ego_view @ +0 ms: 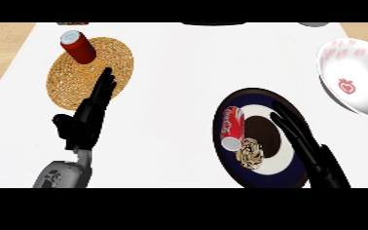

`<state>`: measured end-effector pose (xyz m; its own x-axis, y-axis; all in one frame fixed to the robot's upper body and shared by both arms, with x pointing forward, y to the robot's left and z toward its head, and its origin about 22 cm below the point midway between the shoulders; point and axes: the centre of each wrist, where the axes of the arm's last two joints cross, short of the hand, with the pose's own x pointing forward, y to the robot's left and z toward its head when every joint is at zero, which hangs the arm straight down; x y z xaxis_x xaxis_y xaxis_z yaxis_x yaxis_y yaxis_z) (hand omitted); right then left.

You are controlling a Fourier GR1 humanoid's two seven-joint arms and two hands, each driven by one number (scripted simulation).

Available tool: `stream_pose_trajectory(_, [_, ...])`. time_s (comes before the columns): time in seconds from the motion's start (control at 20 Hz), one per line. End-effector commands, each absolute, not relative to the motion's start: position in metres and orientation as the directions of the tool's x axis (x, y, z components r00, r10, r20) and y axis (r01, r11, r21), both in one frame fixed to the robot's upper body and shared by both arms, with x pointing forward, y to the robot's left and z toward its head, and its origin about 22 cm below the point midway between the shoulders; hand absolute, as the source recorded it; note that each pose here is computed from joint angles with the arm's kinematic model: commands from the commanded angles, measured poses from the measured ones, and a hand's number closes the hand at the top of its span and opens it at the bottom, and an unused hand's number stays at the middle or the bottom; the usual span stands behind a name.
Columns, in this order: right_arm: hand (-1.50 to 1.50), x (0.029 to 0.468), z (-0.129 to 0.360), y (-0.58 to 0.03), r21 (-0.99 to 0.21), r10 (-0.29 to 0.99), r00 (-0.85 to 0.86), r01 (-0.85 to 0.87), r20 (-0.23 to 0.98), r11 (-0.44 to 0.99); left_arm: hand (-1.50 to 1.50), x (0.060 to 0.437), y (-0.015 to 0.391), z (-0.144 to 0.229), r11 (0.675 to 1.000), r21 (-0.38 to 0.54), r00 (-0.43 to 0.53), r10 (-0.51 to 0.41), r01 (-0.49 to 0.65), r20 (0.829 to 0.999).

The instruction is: Pick the cupcake from the plate and place it in the bowl

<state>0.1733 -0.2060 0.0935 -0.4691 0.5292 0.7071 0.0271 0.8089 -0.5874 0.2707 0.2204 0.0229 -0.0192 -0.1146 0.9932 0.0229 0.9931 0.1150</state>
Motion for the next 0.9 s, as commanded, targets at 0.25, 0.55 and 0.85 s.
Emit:
stream_pose_trajectory(0.25, [-1.5,0.183,0.136,-0.185,-0.72,0.692,-0.214,-0.095,0.689,0.687,0.0,0.276,0.212,0.033,0.992,0.129,-0.032,-0.128,0.019,0.991])
stream_pose_trajectory(0.55, [-1.5,0.189,0.112,-0.179,-0.752,0.75,-0.103,-0.206,0.653,0.626,0.0,0.262,0.225,0.027,0.993,0.119,-0.007,-0.119,0.014,0.993])
stream_pose_trajectory(0.85, [-1.5,0.2,0.088,-0.185,-0.731,0.733,-0.103,-0.251,0.672,0.635,0.0,0.282,0.208,0.053,0.994,0.101,-0.024,-0.1,0.037,0.995])
